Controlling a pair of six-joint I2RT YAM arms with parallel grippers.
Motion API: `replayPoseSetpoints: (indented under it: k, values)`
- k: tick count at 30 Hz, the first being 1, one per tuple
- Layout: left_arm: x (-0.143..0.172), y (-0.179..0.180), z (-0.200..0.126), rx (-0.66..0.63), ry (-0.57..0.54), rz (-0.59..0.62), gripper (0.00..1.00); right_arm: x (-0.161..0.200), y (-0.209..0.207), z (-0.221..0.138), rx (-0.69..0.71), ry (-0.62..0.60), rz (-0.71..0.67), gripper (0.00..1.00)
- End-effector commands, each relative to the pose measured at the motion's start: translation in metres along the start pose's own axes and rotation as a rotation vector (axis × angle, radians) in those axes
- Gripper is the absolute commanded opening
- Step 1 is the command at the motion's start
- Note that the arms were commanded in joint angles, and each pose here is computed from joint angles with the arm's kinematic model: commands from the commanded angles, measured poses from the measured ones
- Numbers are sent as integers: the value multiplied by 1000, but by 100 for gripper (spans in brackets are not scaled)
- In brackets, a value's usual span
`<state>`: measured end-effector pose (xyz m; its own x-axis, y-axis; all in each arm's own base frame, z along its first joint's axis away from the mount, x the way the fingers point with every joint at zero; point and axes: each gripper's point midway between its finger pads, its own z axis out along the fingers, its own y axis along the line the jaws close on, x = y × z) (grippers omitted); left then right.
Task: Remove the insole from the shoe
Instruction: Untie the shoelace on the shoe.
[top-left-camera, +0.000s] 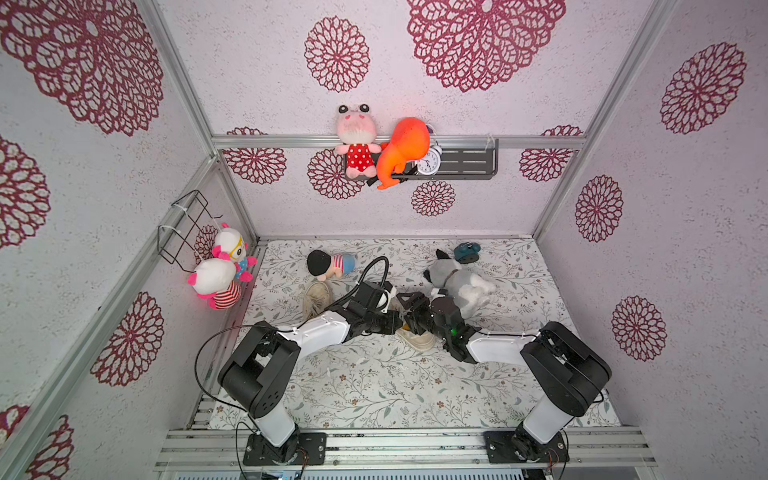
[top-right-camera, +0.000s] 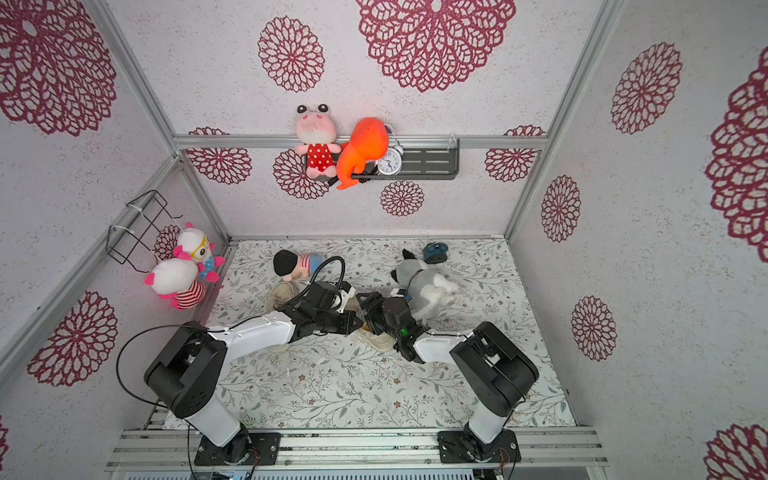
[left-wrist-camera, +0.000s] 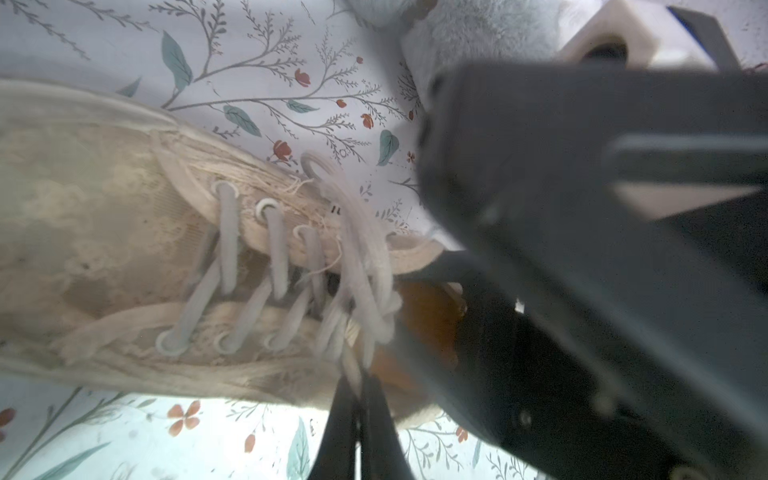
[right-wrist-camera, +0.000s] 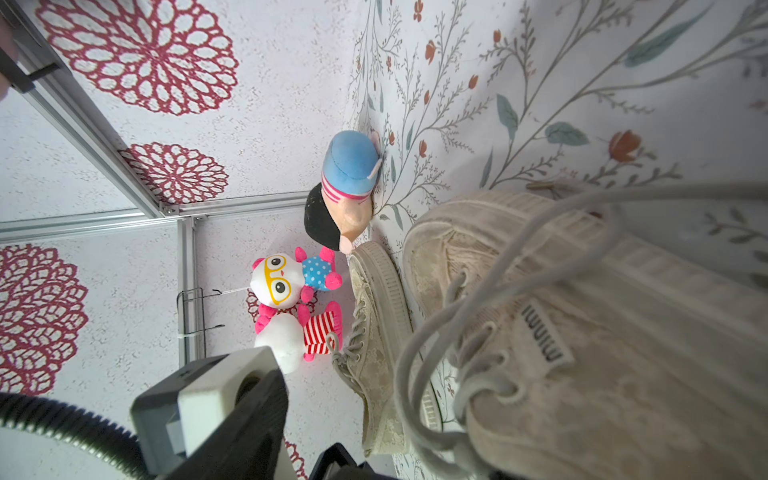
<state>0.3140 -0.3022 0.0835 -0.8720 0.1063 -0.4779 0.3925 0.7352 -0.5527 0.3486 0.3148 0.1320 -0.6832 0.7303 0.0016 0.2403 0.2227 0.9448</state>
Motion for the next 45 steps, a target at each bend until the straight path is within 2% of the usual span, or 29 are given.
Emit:
replayPoseSetpoints:
  k: [1, 7, 9, 12, 15, 17, 19, 25, 29, 33, 40, 41, 45]
  values:
    - [25, -1, 0, 40, 96, 4, 0, -26, 31, -9, -105, -87, -31, 73]
    - [4, -27, -29, 106, 29, 51, 38, -24, 14, -5, -82, -72, -8, 72]
    - [0, -31, -45, 102, -11, 70, 44, -23, 11, -3, -78, -63, -7, 71]
    - [-12, -16, -71, 37, -111, 45, 46, -21, 11, -2, -80, -55, -7, 71]
    - [-35, 21, -92, -64, -231, -93, 50, -21, 12, -2, -81, -48, -13, 70]
    - [-46, 48, -97, -121, -270, -204, 51, -20, 12, -3, -80, -43, -16, 70]
    - [-53, 64, -92, -148, -248, -286, 52, -19, 10, -3, -73, -39, -17, 70]
    - [-49, 86, -46, -215, -45, -419, 56, -15, 1, -7, -21, -15, -31, 68]
    - [-45, 93, -26, -244, 1, -436, 64, -8, -7, -9, 34, 31, -46, 65]
    - [-36, 105, -11, -281, 46, -453, 67, -2, -5, -11, 52, 71, -70, 64]
    - [-27, 117, 0, -358, 120, -423, 62, 2, 14, -14, 6, 92, -108, 58]
    - [-16, 124, 8, -375, 161, -430, 61, 2, 18, -14, -8, 93, -118, 56]
    - [-5, 122, 14, -382, 216, -406, 59, 5, 36, -11, -92, 105, -137, 50]
